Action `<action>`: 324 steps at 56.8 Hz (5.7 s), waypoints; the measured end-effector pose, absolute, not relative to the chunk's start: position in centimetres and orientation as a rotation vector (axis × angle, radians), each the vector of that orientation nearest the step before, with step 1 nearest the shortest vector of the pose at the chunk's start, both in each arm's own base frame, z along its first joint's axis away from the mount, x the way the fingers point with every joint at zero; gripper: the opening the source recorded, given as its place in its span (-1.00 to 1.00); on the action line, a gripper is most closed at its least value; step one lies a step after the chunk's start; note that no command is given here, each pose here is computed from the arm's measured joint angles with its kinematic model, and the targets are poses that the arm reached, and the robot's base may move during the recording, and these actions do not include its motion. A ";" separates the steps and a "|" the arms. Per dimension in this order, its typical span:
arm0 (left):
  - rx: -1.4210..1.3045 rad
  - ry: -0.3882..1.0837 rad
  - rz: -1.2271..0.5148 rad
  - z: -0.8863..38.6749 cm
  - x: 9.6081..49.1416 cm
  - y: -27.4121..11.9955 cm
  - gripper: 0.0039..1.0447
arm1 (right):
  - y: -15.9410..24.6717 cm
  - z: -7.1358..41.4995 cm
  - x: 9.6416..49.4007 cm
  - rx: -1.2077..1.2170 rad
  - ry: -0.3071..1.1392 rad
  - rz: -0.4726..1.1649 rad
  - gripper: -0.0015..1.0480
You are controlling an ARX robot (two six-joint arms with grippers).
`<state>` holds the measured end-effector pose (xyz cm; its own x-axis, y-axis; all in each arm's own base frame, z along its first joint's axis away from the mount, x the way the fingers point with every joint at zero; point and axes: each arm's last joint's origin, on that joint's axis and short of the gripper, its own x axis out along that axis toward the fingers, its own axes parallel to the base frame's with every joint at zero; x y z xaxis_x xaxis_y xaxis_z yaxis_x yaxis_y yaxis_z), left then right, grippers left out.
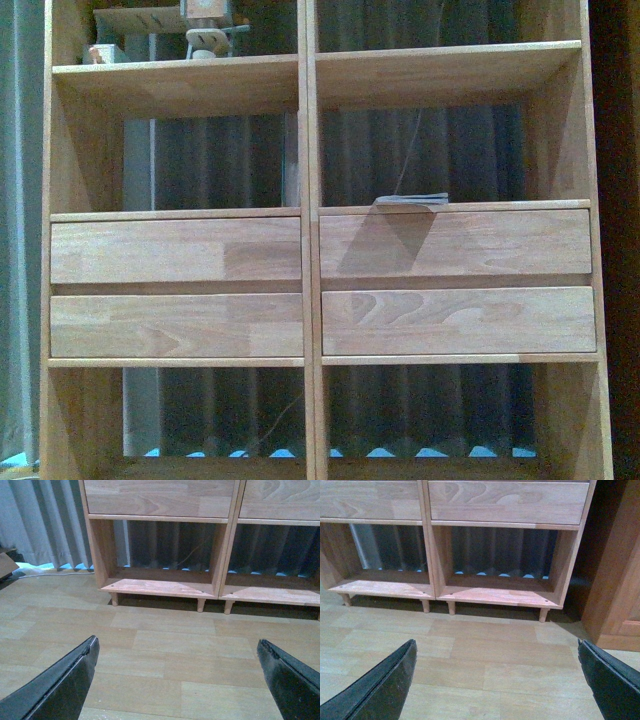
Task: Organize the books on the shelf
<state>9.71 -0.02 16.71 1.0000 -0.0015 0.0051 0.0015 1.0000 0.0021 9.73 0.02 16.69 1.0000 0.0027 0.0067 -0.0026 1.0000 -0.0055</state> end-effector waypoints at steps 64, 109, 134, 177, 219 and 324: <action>0.002 -0.005 -0.001 16.7 9.7 0.0 0.86 | 0.0 16.7 9.7 -0.006 -0.007 0.003 0.86; 0.002 -0.006 -0.001 16.7 9.7 0.0 0.86 | 0.0 16.7 9.7 -0.006 -0.007 0.003 0.86; 0.002 -0.006 -0.001 16.7 9.7 0.0 0.86 | 0.0 16.7 9.7 -0.006 -0.007 0.003 0.86; 0.002 -0.006 -0.001 16.7 9.7 0.0 0.86 | 0.0 16.7 9.7 -0.004 -0.007 0.003 0.86; 0.002 -0.006 -0.001 16.7 9.7 0.0 0.86 | -0.2 27.7 18.4 0.632 0.023 0.483 0.86; -0.547 0.053 -0.347 24.4 16.7 3.1 0.86 | 3.1 28.6 28.9 1.085 0.048 0.417 -0.86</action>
